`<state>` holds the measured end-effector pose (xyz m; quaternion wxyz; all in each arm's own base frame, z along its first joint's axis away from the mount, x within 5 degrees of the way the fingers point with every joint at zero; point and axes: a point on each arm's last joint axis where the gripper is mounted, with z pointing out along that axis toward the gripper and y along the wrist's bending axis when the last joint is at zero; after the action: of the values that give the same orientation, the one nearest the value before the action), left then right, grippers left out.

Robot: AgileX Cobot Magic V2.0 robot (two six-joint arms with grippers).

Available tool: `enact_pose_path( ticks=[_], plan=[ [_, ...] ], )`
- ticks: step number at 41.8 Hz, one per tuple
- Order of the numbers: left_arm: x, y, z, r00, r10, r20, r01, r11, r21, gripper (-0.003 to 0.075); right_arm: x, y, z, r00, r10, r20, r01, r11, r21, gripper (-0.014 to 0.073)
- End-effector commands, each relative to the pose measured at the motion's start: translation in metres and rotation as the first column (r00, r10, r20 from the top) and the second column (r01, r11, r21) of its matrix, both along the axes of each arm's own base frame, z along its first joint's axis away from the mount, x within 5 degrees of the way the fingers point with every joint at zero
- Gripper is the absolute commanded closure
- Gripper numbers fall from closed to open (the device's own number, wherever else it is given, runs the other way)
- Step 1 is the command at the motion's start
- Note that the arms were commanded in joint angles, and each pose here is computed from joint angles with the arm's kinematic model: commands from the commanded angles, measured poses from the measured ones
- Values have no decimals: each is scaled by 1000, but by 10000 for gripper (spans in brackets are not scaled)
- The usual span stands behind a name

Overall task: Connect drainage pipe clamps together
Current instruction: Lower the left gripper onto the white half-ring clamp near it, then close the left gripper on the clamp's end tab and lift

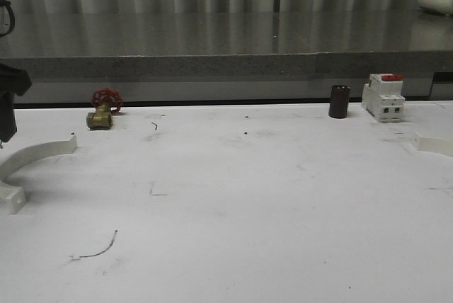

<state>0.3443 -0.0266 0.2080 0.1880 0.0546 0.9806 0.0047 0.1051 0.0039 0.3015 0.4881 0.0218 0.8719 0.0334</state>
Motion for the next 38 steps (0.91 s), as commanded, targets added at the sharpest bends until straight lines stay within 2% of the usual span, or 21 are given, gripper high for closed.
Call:
enact_pose_path(
  ticks=[1,27,31,38],
  plan=[
    [11,1,14,997,15,72,-14,1000,-18,295,5,-1,13,996,-5,87,6,1000,-15,96],
    [26,-2,-22,999,29,21,-28,999,-42,302,5,-1,13,996,-5,84,6,1000,-15,96],
    [27,-2,-23,999,29,24,-28,999,-42,338,5,-1,13,996,-5,84,6,1000,-15,96],
    [27,-2,-23,999,29,24,-28,999,-42,470,5,-1,13,996,-5,84,6,1000,-15,96]
  ],
)
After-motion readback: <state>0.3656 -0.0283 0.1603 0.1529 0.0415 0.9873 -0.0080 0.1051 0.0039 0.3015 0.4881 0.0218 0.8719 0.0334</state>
